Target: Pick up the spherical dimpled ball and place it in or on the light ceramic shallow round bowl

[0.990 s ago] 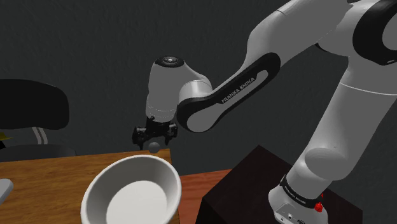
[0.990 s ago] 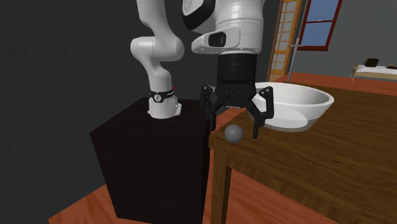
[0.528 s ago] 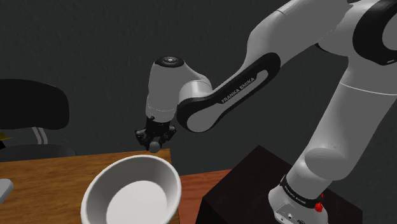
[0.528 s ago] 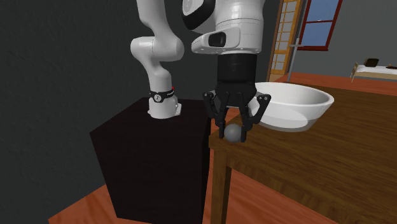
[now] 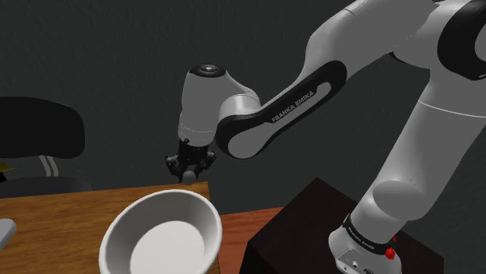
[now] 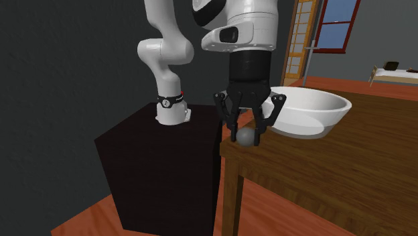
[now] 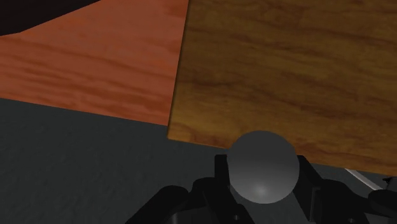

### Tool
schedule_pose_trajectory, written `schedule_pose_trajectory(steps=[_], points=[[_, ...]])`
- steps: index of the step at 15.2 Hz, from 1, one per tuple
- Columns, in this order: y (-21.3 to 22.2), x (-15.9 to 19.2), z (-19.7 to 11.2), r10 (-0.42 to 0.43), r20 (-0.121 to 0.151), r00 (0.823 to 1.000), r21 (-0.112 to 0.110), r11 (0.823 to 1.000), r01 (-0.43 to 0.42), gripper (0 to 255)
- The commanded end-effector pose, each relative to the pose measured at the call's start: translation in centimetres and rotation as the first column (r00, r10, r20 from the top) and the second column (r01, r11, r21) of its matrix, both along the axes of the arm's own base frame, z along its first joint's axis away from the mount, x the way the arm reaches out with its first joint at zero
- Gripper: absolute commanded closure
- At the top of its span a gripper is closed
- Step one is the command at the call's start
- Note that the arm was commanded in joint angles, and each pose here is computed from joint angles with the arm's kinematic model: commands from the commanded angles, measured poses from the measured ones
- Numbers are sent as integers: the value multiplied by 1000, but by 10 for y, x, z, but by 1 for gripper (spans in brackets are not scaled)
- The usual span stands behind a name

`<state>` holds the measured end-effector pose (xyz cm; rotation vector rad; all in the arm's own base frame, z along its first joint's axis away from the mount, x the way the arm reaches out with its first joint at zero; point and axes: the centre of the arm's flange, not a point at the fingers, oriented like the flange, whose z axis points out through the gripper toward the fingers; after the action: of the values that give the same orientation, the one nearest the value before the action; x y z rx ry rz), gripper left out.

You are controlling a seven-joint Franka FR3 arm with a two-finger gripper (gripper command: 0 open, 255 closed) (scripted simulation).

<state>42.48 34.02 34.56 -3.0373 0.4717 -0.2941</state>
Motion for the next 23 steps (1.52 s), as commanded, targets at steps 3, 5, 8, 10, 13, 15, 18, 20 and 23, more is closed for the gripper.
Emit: schedule_pose_trajectory(steps=[3, 5, 8, 10, 13, 15, 18, 20, 23], points=[[0, 0, 22, 0, 0, 1000, 0, 1000, 0, 255], [0, 0, 33, 0, 0, 1000, 0, 1000, 0, 255], [0, 0, 48, 0, 0, 1000, 0, 1000, 0, 255], [0, 0, 59, 0, 0, 1000, 0, 1000, 0, 255], [0, 0, 75, 0, 0, 1000, 0, 1000, 0, 255], [0, 0, 85, 0, 0, 1000, 0, 1000, 0, 255], [0, 0, 101, 0, 0, 1000, 0, 1000, 0, 255], [0, 0, 112, 0, 0, 1000, 0, 1000, 0, 255], [0, 0, 128, 0, 0, 1000, 0, 1000, 0, 255]])
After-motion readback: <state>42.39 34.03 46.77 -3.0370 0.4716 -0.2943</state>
